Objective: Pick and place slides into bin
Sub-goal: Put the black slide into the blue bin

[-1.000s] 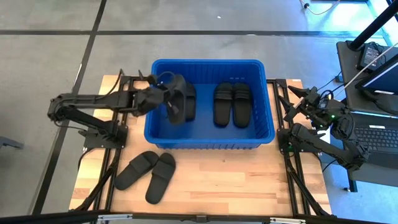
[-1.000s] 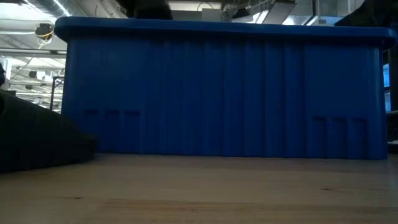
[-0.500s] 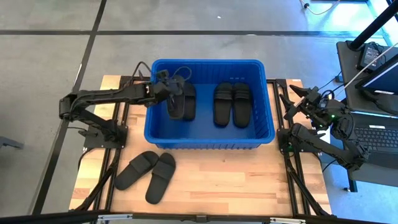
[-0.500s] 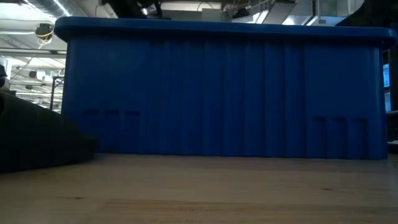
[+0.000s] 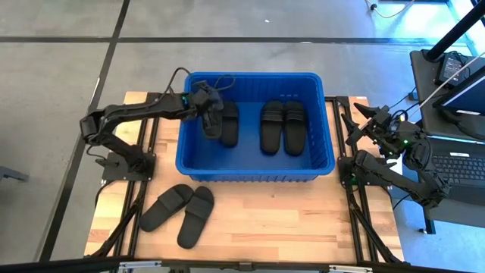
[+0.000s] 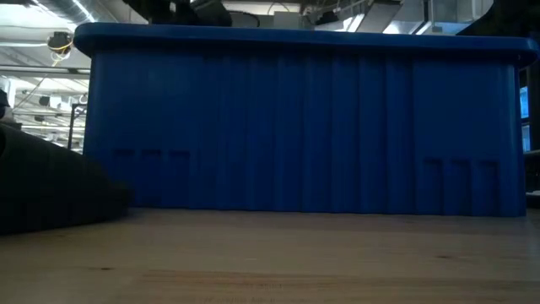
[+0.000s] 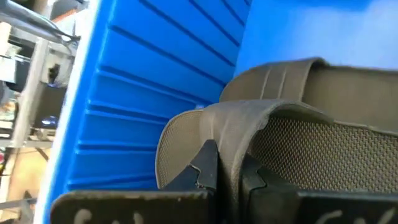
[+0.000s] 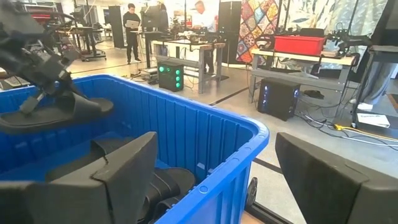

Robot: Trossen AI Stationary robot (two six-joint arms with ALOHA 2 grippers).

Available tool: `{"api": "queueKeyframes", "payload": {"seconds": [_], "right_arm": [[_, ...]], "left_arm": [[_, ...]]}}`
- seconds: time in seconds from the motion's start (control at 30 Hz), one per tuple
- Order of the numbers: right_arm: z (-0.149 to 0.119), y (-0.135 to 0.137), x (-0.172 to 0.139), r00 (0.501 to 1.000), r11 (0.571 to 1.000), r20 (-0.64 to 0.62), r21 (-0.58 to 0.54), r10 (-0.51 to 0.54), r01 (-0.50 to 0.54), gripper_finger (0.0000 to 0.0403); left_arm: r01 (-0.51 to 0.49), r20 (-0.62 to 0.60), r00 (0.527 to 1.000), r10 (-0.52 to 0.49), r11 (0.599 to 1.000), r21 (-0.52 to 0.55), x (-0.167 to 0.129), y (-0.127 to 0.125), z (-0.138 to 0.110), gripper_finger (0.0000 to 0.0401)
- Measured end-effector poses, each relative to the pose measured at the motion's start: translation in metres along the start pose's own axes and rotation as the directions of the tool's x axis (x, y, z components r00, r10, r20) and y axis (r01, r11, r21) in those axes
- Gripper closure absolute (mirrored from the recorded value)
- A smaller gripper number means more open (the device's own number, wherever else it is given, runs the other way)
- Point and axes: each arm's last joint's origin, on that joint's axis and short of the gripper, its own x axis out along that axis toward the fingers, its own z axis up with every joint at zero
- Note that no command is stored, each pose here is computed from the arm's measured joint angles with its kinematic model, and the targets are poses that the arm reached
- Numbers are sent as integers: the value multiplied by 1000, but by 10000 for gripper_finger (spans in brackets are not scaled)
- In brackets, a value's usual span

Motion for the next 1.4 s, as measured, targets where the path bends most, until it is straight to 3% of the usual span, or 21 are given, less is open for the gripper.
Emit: {"api": "queueKeyframes", "payload": {"seconds": [0.6, 1.07, 1.4], "right_arm": [[0, 0, 0, 1000, 1000, 0, 0, -1, 1, 76], [0, 0, 0, 1000, 1000, 0, 0, -1, 1, 76], [0, 0, 0, 1000, 1000, 0, 0, -1, 1, 76]], "left_arm": [[-20, -18, 1000, 20, 1000, -4, 41, -23, -47, 398], [3, 8, 1000, -3, 1000, 11, 55, -22, -58, 398], [24, -54, 998, -22, 999, 34, 71, -31, -62, 398]]}}
